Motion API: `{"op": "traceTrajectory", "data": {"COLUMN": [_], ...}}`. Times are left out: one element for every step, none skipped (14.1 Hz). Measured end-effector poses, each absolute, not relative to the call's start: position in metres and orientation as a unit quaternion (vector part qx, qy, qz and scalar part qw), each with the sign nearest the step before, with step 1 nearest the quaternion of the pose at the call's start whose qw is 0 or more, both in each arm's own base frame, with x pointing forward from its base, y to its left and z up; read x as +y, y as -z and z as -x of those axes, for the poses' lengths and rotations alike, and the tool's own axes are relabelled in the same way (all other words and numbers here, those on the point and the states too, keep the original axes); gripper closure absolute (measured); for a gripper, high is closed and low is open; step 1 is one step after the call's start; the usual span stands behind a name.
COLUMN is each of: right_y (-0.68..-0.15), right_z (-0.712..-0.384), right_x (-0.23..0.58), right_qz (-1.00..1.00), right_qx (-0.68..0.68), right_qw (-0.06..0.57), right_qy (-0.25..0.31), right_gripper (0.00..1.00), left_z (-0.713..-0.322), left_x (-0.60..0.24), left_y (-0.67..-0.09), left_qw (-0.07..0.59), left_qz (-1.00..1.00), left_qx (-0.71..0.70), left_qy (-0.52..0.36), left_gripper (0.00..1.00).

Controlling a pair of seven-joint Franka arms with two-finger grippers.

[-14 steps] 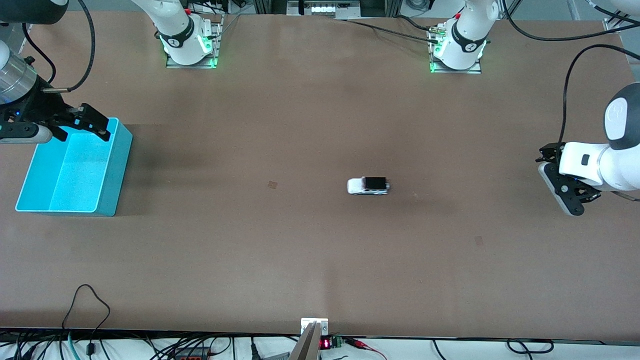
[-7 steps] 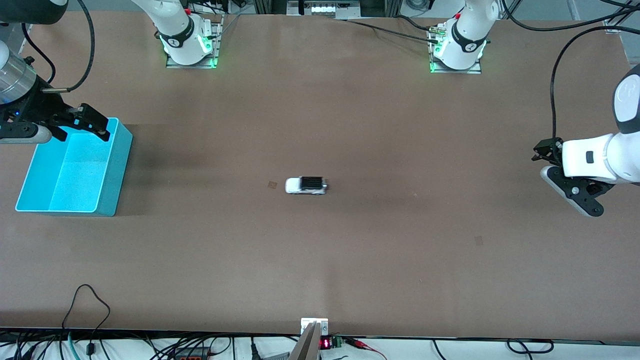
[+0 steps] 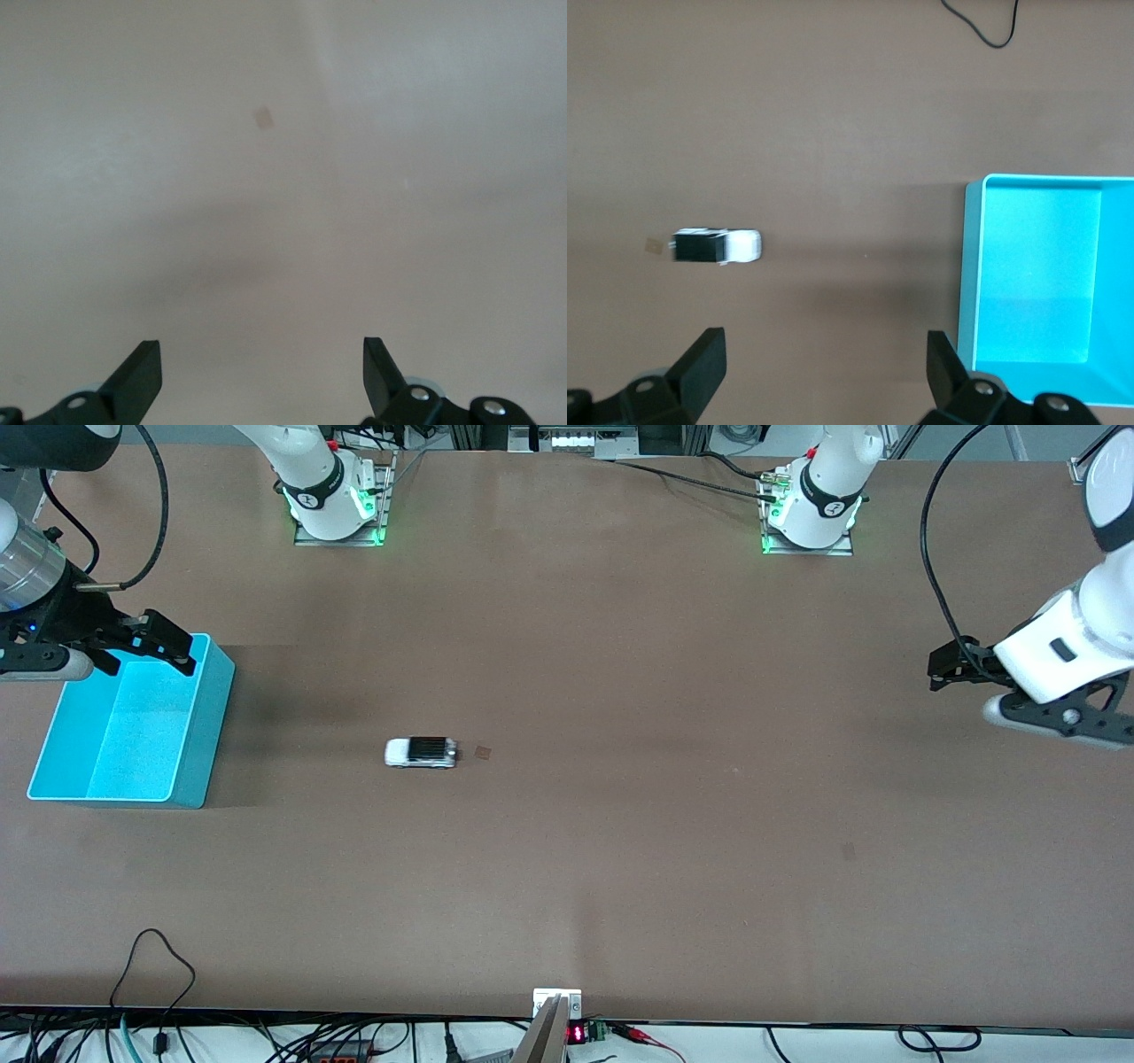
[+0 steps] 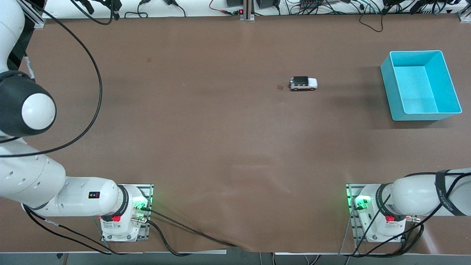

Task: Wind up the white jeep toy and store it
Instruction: 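Release the jeep and raise the left gripper away, then reach the right gripper to the rolled jeep and grasp it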

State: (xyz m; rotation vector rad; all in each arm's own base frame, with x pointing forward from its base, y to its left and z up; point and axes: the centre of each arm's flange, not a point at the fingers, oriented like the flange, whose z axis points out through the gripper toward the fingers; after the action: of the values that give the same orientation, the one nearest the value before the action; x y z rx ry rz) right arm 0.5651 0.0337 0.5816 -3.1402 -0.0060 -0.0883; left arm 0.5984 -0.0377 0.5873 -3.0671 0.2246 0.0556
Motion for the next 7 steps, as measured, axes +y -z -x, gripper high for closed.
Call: {"op": "traceTrajectory", "data": {"right_y": [-0.577,-0.570,-0.562,-0.553,-0.543,-0.531,-0.518], "right_z": [-0.565,-0.565,-0.566,-0.567,-0.567,-0.568,-0.568], "right_x": [0.034,0.034,0.033,0.033,0.032,0.032,0.032], "right_qz": [1.000,1.000,1.000,1.000,1.000,1.000,0.999], "right_qx": [-0.002,-0.002,-0.002,-0.003,-0.009,-0.019,-0.033], "right_qw": [0.000,-0.001,-0.001,-0.002,-0.002,-0.002,-0.002], "right_qy": [0.019,0.011,0.003,-0.006,-0.015,-0.023,-0.027], "right_gripper": [0.00,0.00,0.00,0.00,0.00,0.00,0.00], "left_z": [-0.591,-0.583,-0.575,-0.567,-0.560,-0.556,-0.554], "left_x": [-0.034,-0.028,-0.021,-0.015,-0.012,-0.012,-0.012], "left_y": [-0.589,-0.586,-0.581,-0.574,-0.569,-0.567,-0.566], "left_qw": [0.034,0.034,0.035,0.035,0.035,0.033,0.033], "left_qz": [0.998,0.998,0.997,0.998,0.998,0.999,0.999], "left_qx": [0.055,0.044,0.036,0.031,0.028,0.027,0.027], "left_qy": [0.013,0.038,0.051,0.049,0.038,0.025,0.019], "left_gripper": [0.00,0.00,0.00,0.00,0.00,0.00,0.00]}}
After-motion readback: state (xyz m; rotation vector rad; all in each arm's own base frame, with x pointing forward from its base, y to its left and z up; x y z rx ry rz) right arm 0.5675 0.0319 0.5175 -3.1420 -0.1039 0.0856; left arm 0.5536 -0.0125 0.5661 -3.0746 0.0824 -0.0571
